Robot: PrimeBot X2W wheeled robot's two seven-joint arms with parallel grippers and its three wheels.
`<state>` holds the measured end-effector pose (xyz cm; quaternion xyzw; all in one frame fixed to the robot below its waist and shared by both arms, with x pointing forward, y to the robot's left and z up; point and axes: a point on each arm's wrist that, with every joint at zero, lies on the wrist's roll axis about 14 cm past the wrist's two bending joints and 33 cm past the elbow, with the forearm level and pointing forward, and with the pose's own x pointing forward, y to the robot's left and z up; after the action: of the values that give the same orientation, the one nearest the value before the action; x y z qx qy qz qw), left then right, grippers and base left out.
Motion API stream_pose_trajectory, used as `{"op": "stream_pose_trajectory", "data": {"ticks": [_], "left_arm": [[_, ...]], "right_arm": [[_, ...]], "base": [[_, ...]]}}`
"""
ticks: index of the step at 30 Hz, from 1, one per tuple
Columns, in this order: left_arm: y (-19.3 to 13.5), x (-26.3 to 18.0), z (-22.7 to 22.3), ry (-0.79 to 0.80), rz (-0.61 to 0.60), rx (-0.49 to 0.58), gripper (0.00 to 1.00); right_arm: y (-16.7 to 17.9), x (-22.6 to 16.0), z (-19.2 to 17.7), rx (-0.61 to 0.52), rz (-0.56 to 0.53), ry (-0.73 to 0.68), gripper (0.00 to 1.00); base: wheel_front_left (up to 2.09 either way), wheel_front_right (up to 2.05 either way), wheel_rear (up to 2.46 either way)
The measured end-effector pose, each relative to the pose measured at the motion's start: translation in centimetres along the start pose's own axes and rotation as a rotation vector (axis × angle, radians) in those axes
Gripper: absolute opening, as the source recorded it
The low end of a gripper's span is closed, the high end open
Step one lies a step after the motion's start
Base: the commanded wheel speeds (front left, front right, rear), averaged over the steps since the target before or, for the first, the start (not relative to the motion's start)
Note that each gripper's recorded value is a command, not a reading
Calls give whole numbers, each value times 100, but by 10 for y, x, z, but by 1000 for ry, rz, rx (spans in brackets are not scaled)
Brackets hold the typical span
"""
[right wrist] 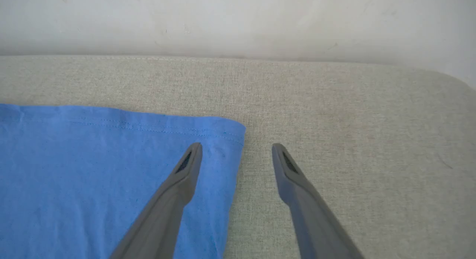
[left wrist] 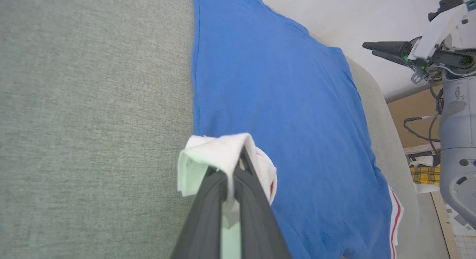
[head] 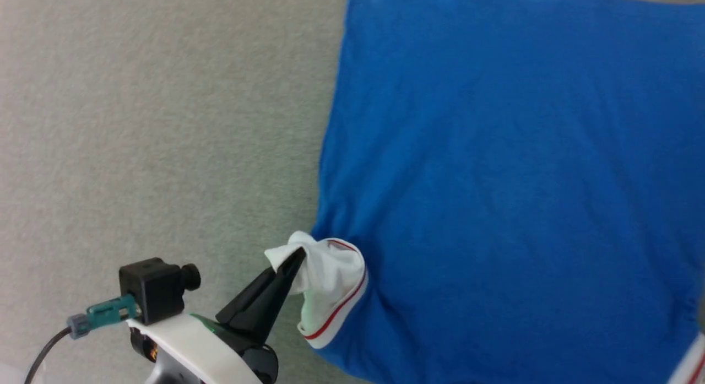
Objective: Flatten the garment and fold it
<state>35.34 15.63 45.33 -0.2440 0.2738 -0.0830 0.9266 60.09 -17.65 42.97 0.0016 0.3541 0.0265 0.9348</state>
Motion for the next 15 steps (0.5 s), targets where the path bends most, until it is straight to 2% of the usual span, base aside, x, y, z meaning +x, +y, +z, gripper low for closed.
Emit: {"op": "stream_pose_trajectory", "data": {"ticks": [8, 9, 10, 11, 15], "left_arm": [[19, 2, -12, 29, 76, -31, 0], [22, 2, -14, 36, 86, -33, 0], [24, 2, -15, 40, 96, -34, 0], [27, 2, -17, 45, 105, -36, 0], [31, 2, -19, 56, 121, -39, 0]], "right_arm": [[8, 48, -50, 41, -3, 149, 100], [11, 51, -54, 41, 0, 162, 47], [11, 54, -56, 37, 0, 170, 14], [13, 57, -57, 37, 3, 175, 0], [23, 60, -55, 28, 25, 171, 0]], "base": [[0, 0, 0], [0, 0, 0], [0, 0, 0], [0, 0, 0], [0, 0, 0]]}}
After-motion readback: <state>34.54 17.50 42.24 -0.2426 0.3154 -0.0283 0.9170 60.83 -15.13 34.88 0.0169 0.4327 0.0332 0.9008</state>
